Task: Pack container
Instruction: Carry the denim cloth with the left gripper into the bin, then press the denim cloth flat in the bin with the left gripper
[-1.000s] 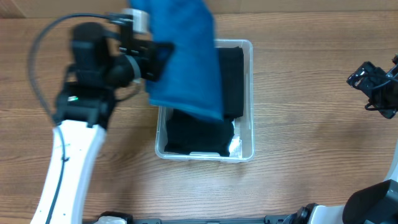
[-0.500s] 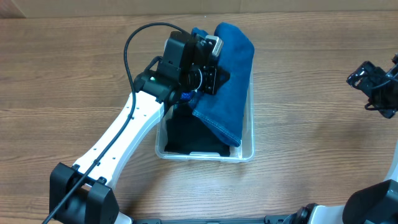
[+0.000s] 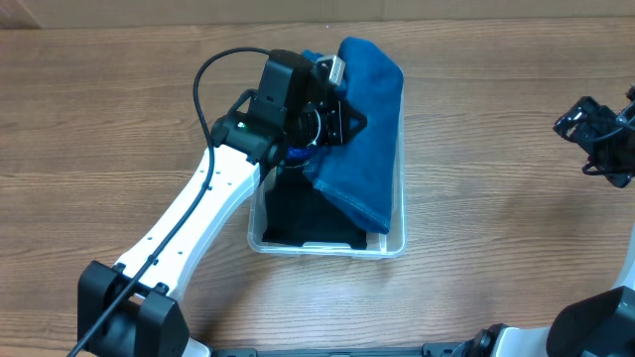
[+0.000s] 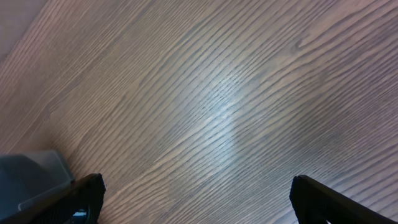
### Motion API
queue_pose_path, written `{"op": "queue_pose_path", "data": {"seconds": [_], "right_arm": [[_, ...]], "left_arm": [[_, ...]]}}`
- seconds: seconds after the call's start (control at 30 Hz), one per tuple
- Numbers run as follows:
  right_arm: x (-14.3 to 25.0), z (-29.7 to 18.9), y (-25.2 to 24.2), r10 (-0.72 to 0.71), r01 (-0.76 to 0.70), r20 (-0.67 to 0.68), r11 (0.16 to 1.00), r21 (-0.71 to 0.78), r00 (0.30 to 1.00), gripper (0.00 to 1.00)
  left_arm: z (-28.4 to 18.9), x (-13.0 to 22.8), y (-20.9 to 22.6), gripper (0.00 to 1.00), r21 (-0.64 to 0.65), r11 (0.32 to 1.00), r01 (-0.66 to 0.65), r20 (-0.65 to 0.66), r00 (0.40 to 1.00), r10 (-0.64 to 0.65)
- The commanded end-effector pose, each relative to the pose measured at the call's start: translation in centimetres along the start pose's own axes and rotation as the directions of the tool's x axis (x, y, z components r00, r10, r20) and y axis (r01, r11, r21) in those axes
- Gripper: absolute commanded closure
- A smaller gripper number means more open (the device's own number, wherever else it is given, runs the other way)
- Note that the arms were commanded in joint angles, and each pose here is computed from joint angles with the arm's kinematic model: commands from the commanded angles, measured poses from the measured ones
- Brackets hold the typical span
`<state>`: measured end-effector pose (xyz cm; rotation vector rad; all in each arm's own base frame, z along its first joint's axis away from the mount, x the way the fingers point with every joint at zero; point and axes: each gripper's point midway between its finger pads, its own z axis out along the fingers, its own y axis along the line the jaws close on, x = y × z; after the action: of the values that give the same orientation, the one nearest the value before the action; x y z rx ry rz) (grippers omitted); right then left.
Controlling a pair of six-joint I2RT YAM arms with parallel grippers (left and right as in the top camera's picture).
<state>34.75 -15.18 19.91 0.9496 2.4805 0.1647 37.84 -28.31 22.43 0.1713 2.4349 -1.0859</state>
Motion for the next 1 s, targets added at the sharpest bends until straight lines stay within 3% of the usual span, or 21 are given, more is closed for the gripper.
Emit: {"op": "queue_pose_path", "data": {"seconds": [0.0, 0.17, 0.3, 0.37, 0.43, 0.47, 0.5, 0.57, 0.6, 0.7, 0.73, 0.77, 0.8, 0.83, 0.9, 0.93, 0.97], "right_arm": [[-0.3, -0.2, 0.4, -0.008, 0.008, 0.009, 1.000, -0.012, 1.000, 0.00], [-0.3, -0.2, 0.4, -0.008, 0.008, 0.009, 1.000, -0.012, 1.000, 0.00], [-0.3, -0.2, 0.4, -0.008, 0.008, 0.009, 1.000, -0.012, 1.000, 0.00], [-0.3, -0.2, 0.3, -0.008, 0.008, 0.010, 1.000, -0.010, 1.000, 0.00], [-0.3, -0.2, 0.3, -0.008, 0.008, 0.010, 1.000, -0.009, 1.000, 0.00], [-0.3, -0.2, 0.3, -0.008, 0.008, 0.010, 1.000, -0.009, 1.000, 0.00], [-0.3, -0.2, 0.3, -0.008, 0.008, 0.010, 1.000, -0.009, 1.000, 0.00], [-0.3, -0.2, 0.3, -0.008, 0.008, 0.010, 1.000, -0.009, 1.000, 0.00], [-0.3, -0.2, 0.3, -0.008, 0.008, 0.010, 1.000, -0.009, 1.000, 0.00], [-0.3, -0.2, 0.3, -0.008, 0.008, 0.010, 1.000, -0.009, 1.000, 0.00], [-0.3, -0.2, 0.3, -0.008, 0.008, 0.010, 1.000, -0.010, 1.000, 0.00], [-0.3, -0.2, 0.3, -0.008, 0.008, 0.010, 1.000, -0.010, 1.000, 0.00], [-0.3, -0.2, 0.3, -0.008, 0.008, 0.010, 1.000, -0.009, 1.000, 0.00], [-0.3, -0.2, 0.3, -0.008, 0.008, 0.010, 1.000, -0.009, 1.000, 0.00], [-0.3, -0.2, 0.3, -0.008, 0.008, 0.010, 1.000, -0.010, 1.000, 0.00], [-0.3, -0.2, 0.3, -0.008, 0.008, 0.010, 1.000, -0.010, 1.000, 0.00], [-0.3, -0.2, 0.3, -0.008, 0.008, 0.010, 1.000, -0.010, 1.000, 0.00]], "left_arm": [[-1.9, 1.3, -2.0, 0.96, 0.035, 0.998, 0.061, -0.057, 0.997, -0.059], [-2.3, 1.6, 0.0, 0.96, -0.040, 0.994, 0.103, -0.066, 0.992, -0.106], [-2.8, 2.0, 3.4, 0.96, -0.213, 0.971, 0.112, -0.039, 0.992, -0.123], [-3.4, 1.8, 5.5, 0.90, -0.325, 0.942, 0.084, -0.009, 0.996, -0.092], [-4.4, 1.1, 7.9, 0.79, -0.457, 0.887, 0.064, 0.037, 0.998, -0.053], [-5.1, 0.5, 9.0, 0.61, -0.523, 0.851, 0.044, 0.064, 0.998, -0.013], [-6.3, -0.8, 10.5, 0.55, -0.619, 0.785, 0.021, 0.107, 0.993, 0.057], [-7.5, -2.5, 11.5, 0.39, -0.694, 0.720, -0.006, 0.143, 0.979, 0.145], [-8.2, -3.8, 11.7, 0.36, -0.731, 0.681, -0.038, 0.153, 0.964, 0.218], [-8.6, -6.9, 10.5, 0.38, -0.753, 0.637, -0.162, 0.143, 0.905, 0.400], [-8.4, -7.9, 9.7, 0.48, -0.744, 0.640, -0.192, 0.156, 0.882, 0.445], [-7.8, -8.5, 8.5, 0.64, -0.720, 0.649, -0.244, 0.157, 0.855, 0.495], [-6.6, -8.9, 6.2, 0.87, -0.657, 0.667, -0.351, 0.146, 0.809, 0.570], [-5.7, -9.2, 4.2, 0.96, -0.604, 0.666, -0.437, 0.148, 0.760, 0.633], [-5.7, -9.9, 3.2, 0.96, -0.610, 0.655, -0.446, 0.177, 0.730, 0.661], [-5.5, -10.3, 3.0, 0.96, -0.626, 0.618, -0.476, 0.160, 0.696, 0.700], [-5.0, -10.3, 2.9, 0.96, -0.636, 0.538, -0.553, 0.094, 0.637, 0.765]]}}
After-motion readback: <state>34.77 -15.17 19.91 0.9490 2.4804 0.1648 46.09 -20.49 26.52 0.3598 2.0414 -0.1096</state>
